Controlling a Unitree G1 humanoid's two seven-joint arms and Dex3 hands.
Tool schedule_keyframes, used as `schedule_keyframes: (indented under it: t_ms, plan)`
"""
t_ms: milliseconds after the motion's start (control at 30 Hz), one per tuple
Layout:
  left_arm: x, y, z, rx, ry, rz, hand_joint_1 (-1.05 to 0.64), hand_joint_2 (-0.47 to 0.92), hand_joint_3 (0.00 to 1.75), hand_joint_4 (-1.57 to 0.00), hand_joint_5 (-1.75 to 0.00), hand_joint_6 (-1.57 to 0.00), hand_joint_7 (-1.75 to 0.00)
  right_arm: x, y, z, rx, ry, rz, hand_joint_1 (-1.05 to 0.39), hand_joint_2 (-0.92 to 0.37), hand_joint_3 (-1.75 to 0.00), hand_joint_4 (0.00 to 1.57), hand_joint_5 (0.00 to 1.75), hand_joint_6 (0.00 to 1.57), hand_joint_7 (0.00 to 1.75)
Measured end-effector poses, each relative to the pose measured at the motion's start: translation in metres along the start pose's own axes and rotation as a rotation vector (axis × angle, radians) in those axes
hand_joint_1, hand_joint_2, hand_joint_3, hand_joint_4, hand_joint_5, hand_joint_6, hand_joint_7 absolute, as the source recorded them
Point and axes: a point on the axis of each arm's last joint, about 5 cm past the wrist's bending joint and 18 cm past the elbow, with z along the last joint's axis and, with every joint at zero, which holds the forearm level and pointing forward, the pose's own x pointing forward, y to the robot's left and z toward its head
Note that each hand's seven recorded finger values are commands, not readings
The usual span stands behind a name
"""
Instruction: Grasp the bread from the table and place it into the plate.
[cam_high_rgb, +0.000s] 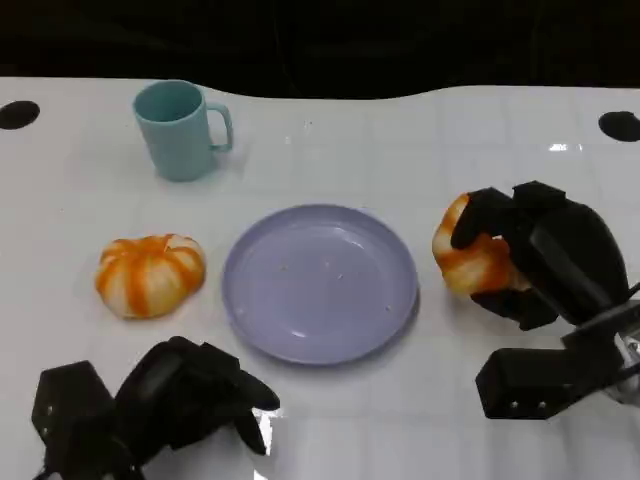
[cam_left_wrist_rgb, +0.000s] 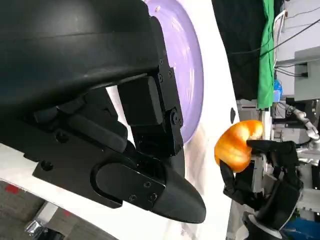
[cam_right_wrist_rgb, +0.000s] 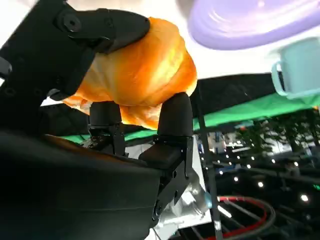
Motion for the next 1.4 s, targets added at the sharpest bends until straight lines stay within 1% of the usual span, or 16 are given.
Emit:
schedule_keyframes:
  t_ms: [100,200,300,433,500,600,767,933,1067,1133,1233,1267,1300,1333,1367,1400]
  plan:
    - [-0.001,0.000,-0.001,-0.002,0.004,0.002,-1.05,0.92,0.06,-1.34,-0.86,-1.56,-0.09,0.003,-0.0018,0.003,0.022,-0.024,-0.021,-0.08,-0.20,-1.41,0.98,1.75,0.73,1.75]
    - [-0.001,0.000,-0.002,-0.005,0.006,0.003,-1.05,0.92,0.05,-1.34,-0.86,-1.57,-0.09,0.007,-0.0038,0.007,0.063,-0.046,-0.056,-0.10,-0.19,-1.51,1.01,1.75,0.76,1.75]
    - [-0.001,0.000,-0.002,-0.007,0.007,0.004,-1.05,0.92,0.04,-1.34,-0.86,-1.57,-0.10,0.014,-0.0051,0.015,0.121,-0.073,-0.069,-0.10,-0.17,-1.57,1.02,1.75,0.76,1.74]
    - [-0.002,0.000,-0.003,-0.012,0.015,0.004,-1.05,0.92,0.04,-1.34,-0.85,-1.57,-0.10,0.024,-0.0046,0.030,0.203,-0.132,-0.045,-0.11,-0.17,-1.58,1.03,1.75,0.77,1.73]
    - [-0.001,0.000,-0.003,-0.013,0.017,0.004,-1.05,0.92,0.04,-1.34,-0.85,-1.57,-0.10,0.029,-0.0046,0.038,0.231,-0.160,-0.026,-0.11,-0.15,-1.59,1.03,1.75,0.81,1.68]
    - [-0.002,0.000,-0.003,-0.010,0.015,0.004,-1.05,0.92,0.04,-1.34,-0.85,-1.57,-0.10,0.035,-0.0031,0.049,0.271,-0.190,0.002,-0.10,-0.14,-1.60,1.05,1.75,0.84,1.65]
    - [-0.001,0.000,-0.003,-0.008,0.013,0.004,-1.05,0.92,0.05,-1.35,-0.85,-1.57,-0.09,0.045,0.0015,0.064,0.312,-0.228,0.057,-0.11,-0.17,-1.61,1.03,1.75,0.83,1.65]
    - [-0.001,0.000,-0.003,-0.006,0.010,0.003,-1.05,0.92,0.04,-1.35,-0.85,-1.57,-0.09,0.055,0.0035,0.070,0.325,-0.244,0.117,-0.09,-0.19,-1.55,0.99,1.75,0.80,1.65]
    - [-0.001,-0.001,-0.003,-0.007,0.009,0.003,-1.05,0.92,0.04,-1.35,-0.84,-1.57,-0.09,0.057,0.0084,0.072,0.339,-0.229,0.156,-0.10,-0.22,-1.52,0.97,1.75,0.79,1.64]
    - [-0.001,-0.001,-0.004,-0.004,0.010,0.000,-1.05,0.92,0.05,-1.35,-0.84,-1.57,-0.09,0.058,0.0104,0.072,0.344,-0.208,0.176,-0.12,-0.27,-1.47,0.94,1.75,0.79,1.60]
    - [0.000,-0.002,-0.004,-0.001,0.012,-0.006,-1.05,0.92,0.05,-1.35,-0.84,-1.57,-0.09,0.057,0.0137,0.071,0.367,-0.169,0.220,-0.14,-0.32,-1.37,0.86,1.75,0.80,1.35]
    - [0.000,-0.002,-0.004,-0.001,0.011,-0.006,-1.05,0.92,0.05,-1.35,-0.84,-1.57,-0.09,0.056,0.0143,0.070,0.375,-0.161,0.233,-0.16,-0.33,-1.31,0.82,1.73,0.79,1.24]
    - [0.000,-0.002,-0.004,-0.002,0.010,-0.007,-1.05,0.92,0.05,-1.35,-0.84,-1.57,-0.09,0.056,0.0148,0.070,0.386,-0.152,0.237,-0.23,-0.41,-1.13,0.74,1.58,0.71,1.02]
    - [0.000,-0.002,-0.004,-0.003,0.010,-0.007,-1.05,0.92,0.05,-1.35,-0.84,-1.57,-0.09,0.056,0.0149,0.069,0.397,-0.141,0.242,-0.26,-0.46,-1.02,0.70,1.49,0.69,0.90]
    - [0.000,-0.003,-0.004,-0.003,0.009,-0.007,-1.05,0.92,0.05,-1.35,-0.84,-1.57,-0.09,0.056,0.0149,0.068,0.404,-0.133,0.246,-0.28,-0.49,-0.94,0.67,1.45,0.66,0.80]
    - [0.000,-0.003,-0.004,-0.003,0.009,-0.008,-1.05,0.92,0.05,-1.34,-0.84,-1.57,-0.09,0.055,0.0149,0.067,0.407,-0.127,0.253,-0.35,-0.61,-0.74,0.55,1.34,0.59,0.65]
